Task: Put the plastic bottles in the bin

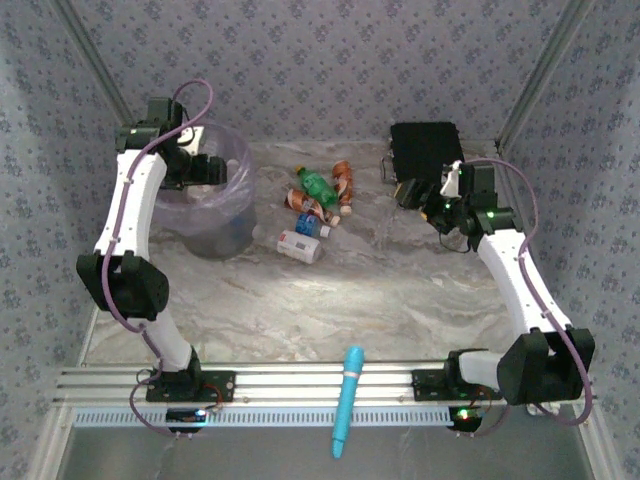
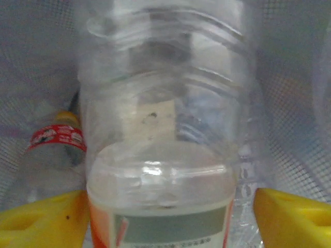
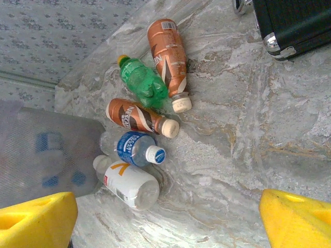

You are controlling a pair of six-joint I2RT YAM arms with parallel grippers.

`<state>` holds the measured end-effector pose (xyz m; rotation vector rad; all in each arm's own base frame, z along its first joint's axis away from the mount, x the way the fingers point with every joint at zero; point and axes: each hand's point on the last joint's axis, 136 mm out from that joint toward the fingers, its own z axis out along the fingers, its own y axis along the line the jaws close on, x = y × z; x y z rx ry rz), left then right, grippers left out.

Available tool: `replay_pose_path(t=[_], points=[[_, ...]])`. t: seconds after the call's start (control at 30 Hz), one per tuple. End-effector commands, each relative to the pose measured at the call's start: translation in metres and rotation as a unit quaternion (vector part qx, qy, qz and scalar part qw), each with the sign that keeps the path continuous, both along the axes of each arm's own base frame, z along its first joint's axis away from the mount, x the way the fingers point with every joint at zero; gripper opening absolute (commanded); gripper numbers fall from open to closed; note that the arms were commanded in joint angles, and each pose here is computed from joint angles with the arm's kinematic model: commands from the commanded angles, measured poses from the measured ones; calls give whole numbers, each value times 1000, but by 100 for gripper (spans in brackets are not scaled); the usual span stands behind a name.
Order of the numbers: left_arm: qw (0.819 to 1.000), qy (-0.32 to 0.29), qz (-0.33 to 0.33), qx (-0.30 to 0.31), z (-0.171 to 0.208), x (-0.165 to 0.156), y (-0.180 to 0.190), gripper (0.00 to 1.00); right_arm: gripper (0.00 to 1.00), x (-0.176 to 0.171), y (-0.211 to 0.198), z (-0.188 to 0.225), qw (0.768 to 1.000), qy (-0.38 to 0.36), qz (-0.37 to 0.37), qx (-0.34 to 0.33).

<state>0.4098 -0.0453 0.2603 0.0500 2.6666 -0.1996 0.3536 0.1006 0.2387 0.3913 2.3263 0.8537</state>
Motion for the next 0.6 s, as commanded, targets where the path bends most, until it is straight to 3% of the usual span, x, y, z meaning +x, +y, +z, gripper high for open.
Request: replay_pose_path(t=[0.0,0.1,0.33,0.57], points=[[999,-29,-24,-33,21,-5,-13,91,92,-2,0,-2,1000,7,7,-1],[998,-37,-21,-45,27,-3,-17,92,92,-2,0,-4,1000,8,8,0],[997,-43,-17,-64,31,-4,-22,77,92,1,0,-7,1000,14,7,0],[998,-9,-11,-67,3,-9,-30,80,92,2,4,-10,1000,19,12,6]])
